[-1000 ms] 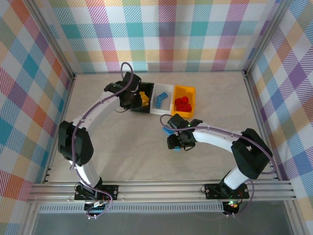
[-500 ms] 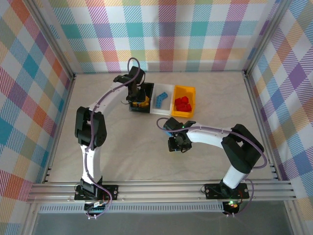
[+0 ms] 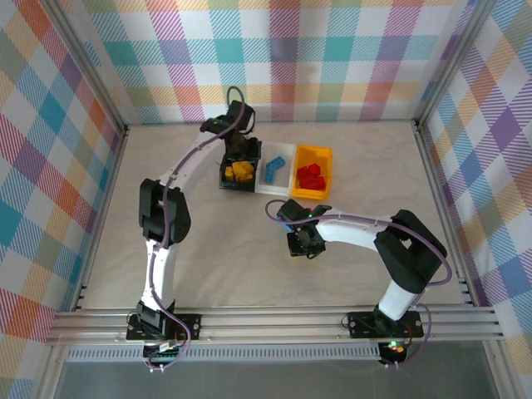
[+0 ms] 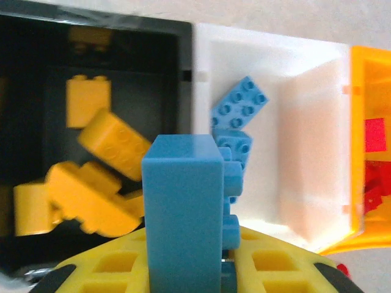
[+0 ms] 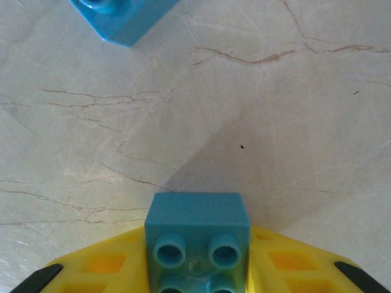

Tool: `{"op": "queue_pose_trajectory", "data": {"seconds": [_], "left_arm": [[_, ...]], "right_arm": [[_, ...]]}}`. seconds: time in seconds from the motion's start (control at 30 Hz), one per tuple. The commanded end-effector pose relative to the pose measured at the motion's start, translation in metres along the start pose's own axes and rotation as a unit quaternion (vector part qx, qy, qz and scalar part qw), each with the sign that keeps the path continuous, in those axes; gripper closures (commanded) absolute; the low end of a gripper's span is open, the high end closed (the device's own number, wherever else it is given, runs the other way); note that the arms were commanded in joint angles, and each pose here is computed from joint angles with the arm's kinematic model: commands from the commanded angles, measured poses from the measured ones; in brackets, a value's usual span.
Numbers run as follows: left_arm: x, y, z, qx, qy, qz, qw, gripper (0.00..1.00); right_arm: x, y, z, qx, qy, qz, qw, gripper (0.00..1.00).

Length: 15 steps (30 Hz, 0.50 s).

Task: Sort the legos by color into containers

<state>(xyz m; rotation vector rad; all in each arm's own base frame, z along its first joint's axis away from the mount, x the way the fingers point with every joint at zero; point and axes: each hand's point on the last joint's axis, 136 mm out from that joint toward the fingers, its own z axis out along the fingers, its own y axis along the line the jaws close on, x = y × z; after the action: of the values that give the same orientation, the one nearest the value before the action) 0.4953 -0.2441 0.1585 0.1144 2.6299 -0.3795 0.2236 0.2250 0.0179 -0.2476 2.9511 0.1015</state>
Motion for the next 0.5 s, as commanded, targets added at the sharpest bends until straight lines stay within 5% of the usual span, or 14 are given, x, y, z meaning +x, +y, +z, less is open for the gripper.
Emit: {"op": "queue_pose_trajectory", "data": {"seconds": [0.0,0.23,0.47], "left_arm": [[0.011,-0.025,0.019,0.026,0.033,0.022,0.999,0.80],[0.007,-0.042,0.049,0.038,0.043,0.027,0.998,0.78],[0.008,-0.045,0.060,0.044,0.049,0.019,0.998,0.50]], "right_arm": [[-0.012,0.004,-0.020,-0.011,-0.035,-0.001,0.999,0.63],[-0.028,0.005,-0.062,-0.028,-0.085,-0.010,0.996,0.64],[-0.071,-0.001,-0.106,-0.059,-0.132,-0.002,0.990,0.63]]}}
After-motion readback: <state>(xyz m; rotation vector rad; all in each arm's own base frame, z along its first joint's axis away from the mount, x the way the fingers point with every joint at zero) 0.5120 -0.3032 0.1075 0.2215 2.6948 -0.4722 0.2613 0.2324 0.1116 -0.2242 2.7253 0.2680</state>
